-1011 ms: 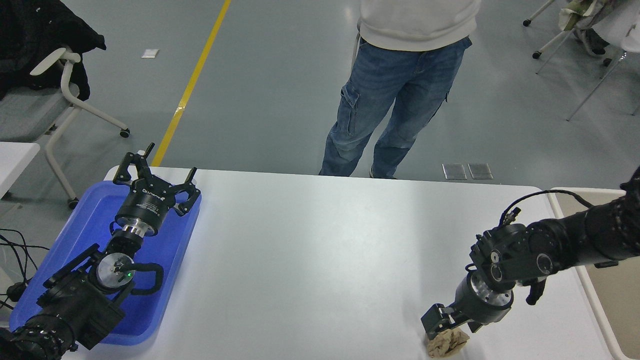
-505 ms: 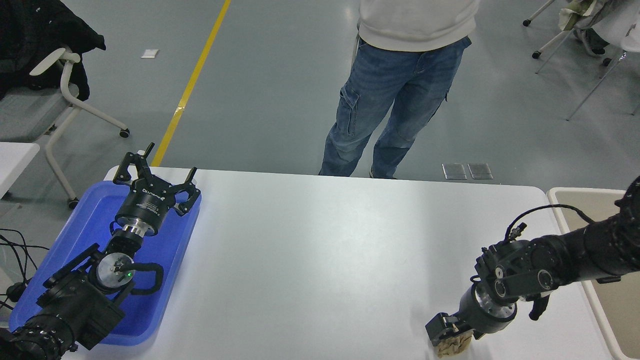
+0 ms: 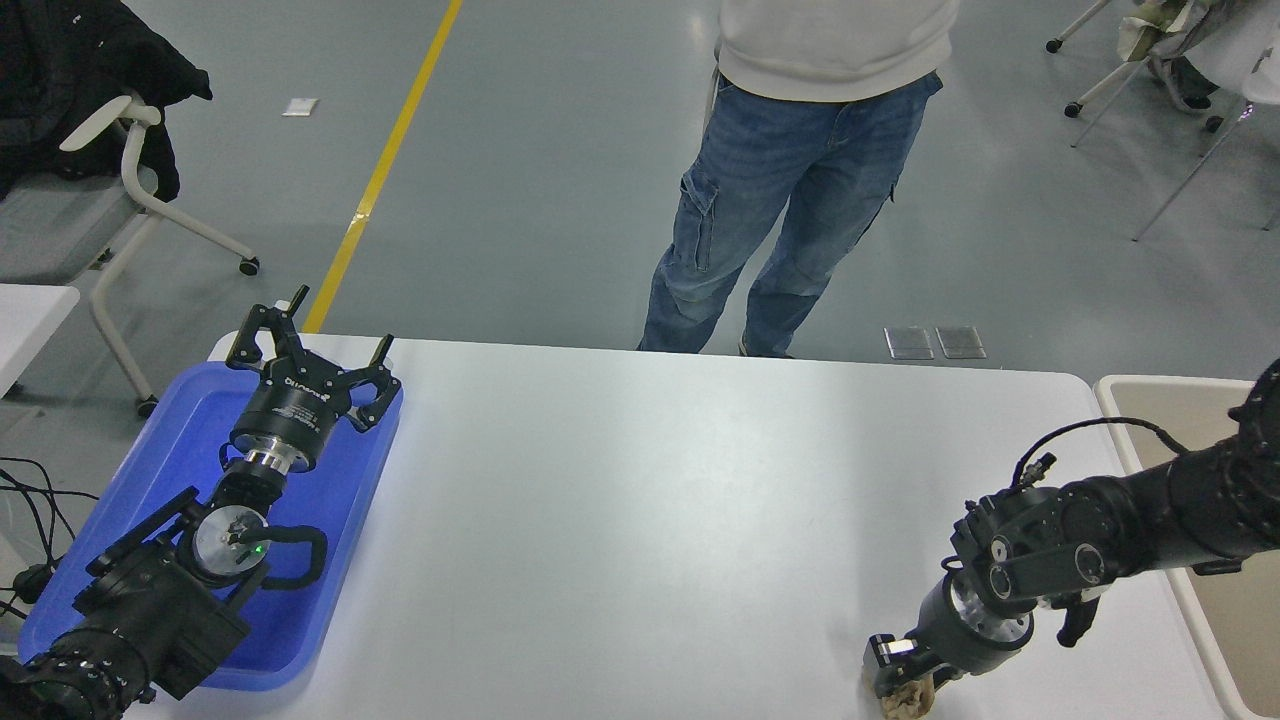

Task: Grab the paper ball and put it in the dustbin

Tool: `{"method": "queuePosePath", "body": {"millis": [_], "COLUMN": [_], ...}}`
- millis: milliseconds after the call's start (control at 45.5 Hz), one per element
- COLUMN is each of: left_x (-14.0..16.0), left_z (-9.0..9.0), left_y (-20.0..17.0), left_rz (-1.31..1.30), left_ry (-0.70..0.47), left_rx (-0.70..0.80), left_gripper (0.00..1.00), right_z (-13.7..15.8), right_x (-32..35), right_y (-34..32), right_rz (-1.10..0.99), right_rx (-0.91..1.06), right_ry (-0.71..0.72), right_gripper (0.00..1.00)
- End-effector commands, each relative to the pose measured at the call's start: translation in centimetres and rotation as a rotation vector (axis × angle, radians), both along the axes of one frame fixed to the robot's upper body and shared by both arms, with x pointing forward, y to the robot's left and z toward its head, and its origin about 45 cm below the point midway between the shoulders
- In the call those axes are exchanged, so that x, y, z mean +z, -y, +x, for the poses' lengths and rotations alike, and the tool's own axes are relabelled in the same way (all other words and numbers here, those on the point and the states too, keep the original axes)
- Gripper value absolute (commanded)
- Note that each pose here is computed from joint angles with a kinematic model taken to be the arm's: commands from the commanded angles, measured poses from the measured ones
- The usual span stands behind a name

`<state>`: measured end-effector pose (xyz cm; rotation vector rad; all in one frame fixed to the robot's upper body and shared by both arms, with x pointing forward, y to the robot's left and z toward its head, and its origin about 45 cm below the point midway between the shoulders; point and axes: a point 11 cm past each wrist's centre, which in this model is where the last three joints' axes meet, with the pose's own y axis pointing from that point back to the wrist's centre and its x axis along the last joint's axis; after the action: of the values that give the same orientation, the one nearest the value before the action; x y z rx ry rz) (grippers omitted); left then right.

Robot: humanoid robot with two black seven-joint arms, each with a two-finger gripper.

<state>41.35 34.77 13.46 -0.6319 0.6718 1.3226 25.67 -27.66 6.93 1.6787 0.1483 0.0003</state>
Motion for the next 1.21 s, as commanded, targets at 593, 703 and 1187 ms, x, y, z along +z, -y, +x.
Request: {"method": "queuePosePath", "body": {"millis": [593, 703, 1187], "left_x": [0.0, 0.0, 0.0], "left_z": [0.0, 0.0, 0.0], "left_y": [0.0, 0.0, 0.0], "left_rz": [0.000, 0.001, 0.001], "left_ry": [0.000, -0.002, -0.001], "left_rx": [0.000, 0.000, -0.001], "left_gripper": [1.00, 1.00, 1.00], "right_z": [6.7, 7.0, 9.1], "right_x": [18.5, 21.0, 30.9], "right_y": [6.1, 6.1, 5.1], "right_rz": [-0.144, -0.135, -0.141], "right_rx": [-0.108, -0.125, -0.115], "right_ry": [0.116, 0.102, 0.244], "right_gripper": [0.00, 0.00, 0.00]}}
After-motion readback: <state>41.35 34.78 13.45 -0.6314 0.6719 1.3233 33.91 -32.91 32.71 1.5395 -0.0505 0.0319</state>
